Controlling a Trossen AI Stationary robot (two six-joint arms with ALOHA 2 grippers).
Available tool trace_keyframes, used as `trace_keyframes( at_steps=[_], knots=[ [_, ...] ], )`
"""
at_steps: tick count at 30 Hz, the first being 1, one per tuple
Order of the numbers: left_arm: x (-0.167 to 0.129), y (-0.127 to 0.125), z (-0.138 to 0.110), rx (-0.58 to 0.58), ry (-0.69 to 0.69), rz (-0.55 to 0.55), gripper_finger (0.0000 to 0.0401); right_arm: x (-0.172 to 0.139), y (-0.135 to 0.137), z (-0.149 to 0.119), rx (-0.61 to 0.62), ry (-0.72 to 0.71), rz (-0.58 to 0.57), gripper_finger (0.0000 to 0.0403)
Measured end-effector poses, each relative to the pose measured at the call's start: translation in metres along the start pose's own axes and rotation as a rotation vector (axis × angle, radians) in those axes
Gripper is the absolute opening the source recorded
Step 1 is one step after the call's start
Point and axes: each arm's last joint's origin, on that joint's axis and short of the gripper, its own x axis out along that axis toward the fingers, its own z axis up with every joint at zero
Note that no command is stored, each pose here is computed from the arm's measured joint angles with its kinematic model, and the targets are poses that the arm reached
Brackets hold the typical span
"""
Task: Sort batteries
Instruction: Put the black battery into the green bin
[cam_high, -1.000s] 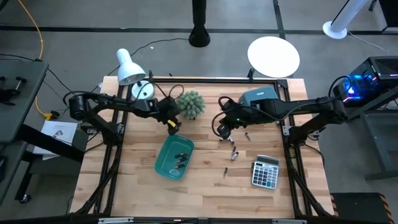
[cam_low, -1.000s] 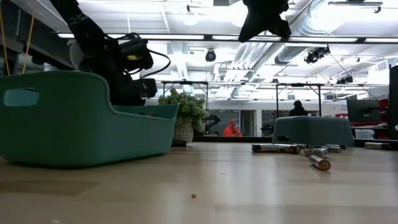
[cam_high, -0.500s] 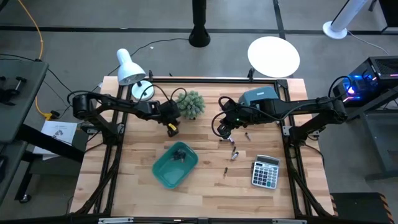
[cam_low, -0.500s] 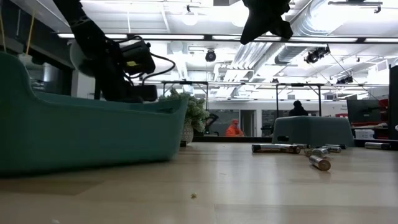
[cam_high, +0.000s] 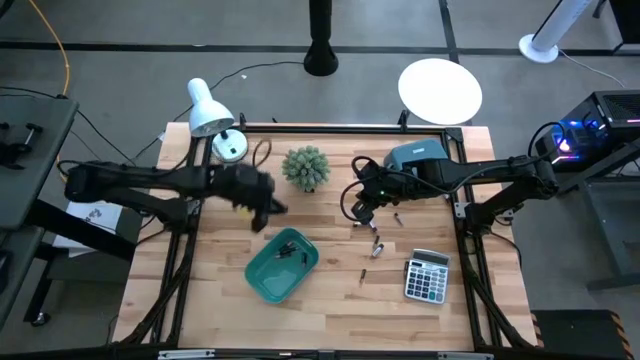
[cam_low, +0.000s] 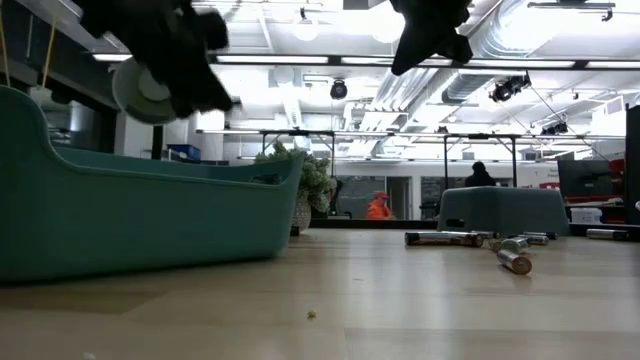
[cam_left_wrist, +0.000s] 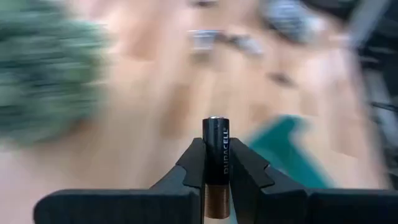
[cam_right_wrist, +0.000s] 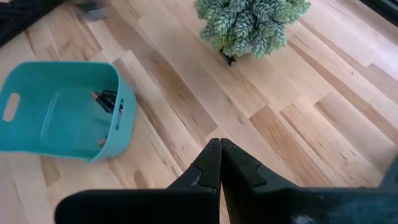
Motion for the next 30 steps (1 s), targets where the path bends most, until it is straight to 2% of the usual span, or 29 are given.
trace_keyframes(
  at_steps=[3, 6, 9, 13, 16, 20, 23, 26, 30],
  knots=[
    [0.000, -0.035, -0.009, 0.047, 0.013, -0.111, 0.0029, 0.000, 0.000, 0.000, -0.011, 0.002, -0.001, 0.0000],
    [0.013, -0.059, -0.022, 0.074, 0.066, -0.132, 0.0029, 0.000, 0.000, 0.000, -0.026, 0.002, -0.001, 0.0000],
    [0.031, -0.071, -0.028, 0.076, 0.070, -0.144, 0.0033, 0.001, -0.003, 0.002, -0.019, 0.008, 0.006, 0.0000],
    [0.052, -0.073, -0.028, 0.031, 0.057, -0.144, 0.0087, 0.003, -0.007, 0.008, -0.016, 0.019, 0.066, 0.0000],
    [0.056, -0.071, -0.021, 0.035, 0.092, -0.140, 0.0131, 0.004, -0.008, 0.015, -0.022, -0.005, 0.122, 0.0000],
    [0.045, -0.065, -0.008, 0.039, 0.173, -0.103, 0.0163, 0.013, -0.011, 0.027, -0.015, -0.051, 0.169, 0.0000],
    [0.025, -0.060, 0.002, 0.041, 0.201, -0.041, 0.0170, 0.035, -0.010, 0.040, -0.027, -0.067, 0.269, 0.0000],
    [0.001, -0.054, 0.008, 0.025, 0.139, 0.047, 0.0171, 0.073, -0.007, 0.049, -0.042, -0.062, 0.364, 0.0000],
    [-0.033, -0.049, 0.013, -0.046, -0.003, 0.169, 0.0167, 0.131, -0.006, 0.049, -0.055, -0.058, 0.368, 0.0000]
  ],
)
